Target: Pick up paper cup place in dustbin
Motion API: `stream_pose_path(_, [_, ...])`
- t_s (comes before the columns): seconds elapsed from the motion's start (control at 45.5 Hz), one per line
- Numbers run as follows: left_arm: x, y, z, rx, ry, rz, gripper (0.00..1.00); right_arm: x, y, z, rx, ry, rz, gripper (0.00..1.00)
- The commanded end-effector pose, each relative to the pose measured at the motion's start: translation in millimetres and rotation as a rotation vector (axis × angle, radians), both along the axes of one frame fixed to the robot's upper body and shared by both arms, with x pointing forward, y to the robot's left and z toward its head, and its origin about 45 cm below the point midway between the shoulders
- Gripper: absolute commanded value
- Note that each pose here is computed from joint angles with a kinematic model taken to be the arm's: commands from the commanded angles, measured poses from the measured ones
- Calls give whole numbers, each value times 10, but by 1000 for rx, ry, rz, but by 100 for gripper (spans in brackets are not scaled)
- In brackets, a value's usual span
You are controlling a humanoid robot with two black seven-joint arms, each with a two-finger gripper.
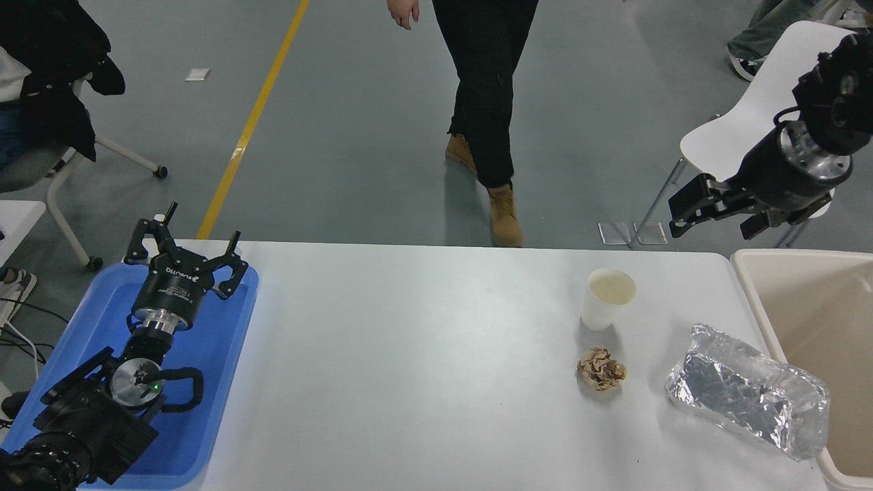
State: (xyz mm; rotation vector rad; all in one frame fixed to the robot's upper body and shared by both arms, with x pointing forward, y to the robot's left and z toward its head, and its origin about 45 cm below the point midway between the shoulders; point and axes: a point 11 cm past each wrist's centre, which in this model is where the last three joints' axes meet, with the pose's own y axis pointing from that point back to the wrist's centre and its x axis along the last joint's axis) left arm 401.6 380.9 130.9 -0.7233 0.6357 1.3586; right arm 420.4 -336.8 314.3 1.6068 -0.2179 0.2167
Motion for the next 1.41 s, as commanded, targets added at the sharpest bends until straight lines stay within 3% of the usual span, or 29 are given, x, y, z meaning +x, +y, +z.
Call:
stream_pose_path(0.0, [-2, 2, -1, 0, 0, 1, 100, 136, 13, -575, 21, -48, -10, 99])
stream_pose_path(0.33, [-2, 2, -1, 0, 0, 1, 100, 260, 181, -1230, 54, -76, 10, 99])
stream_pose_path(0.945, [-2, 2, -1, 0, 0, 1, 100, 84, 36, -1853, 46, -115, -8, 97])
stream_pose_path(1.187, [-2, 2, -1, 0, 0, 1, 100, 34, 12, -1986, 49, -156, -13, 85])
stream_pose_path(1.385, [-2, 2, -1, 0, 0, 1, 100, -19, 8, -2075, 62, -162, -24, 65])
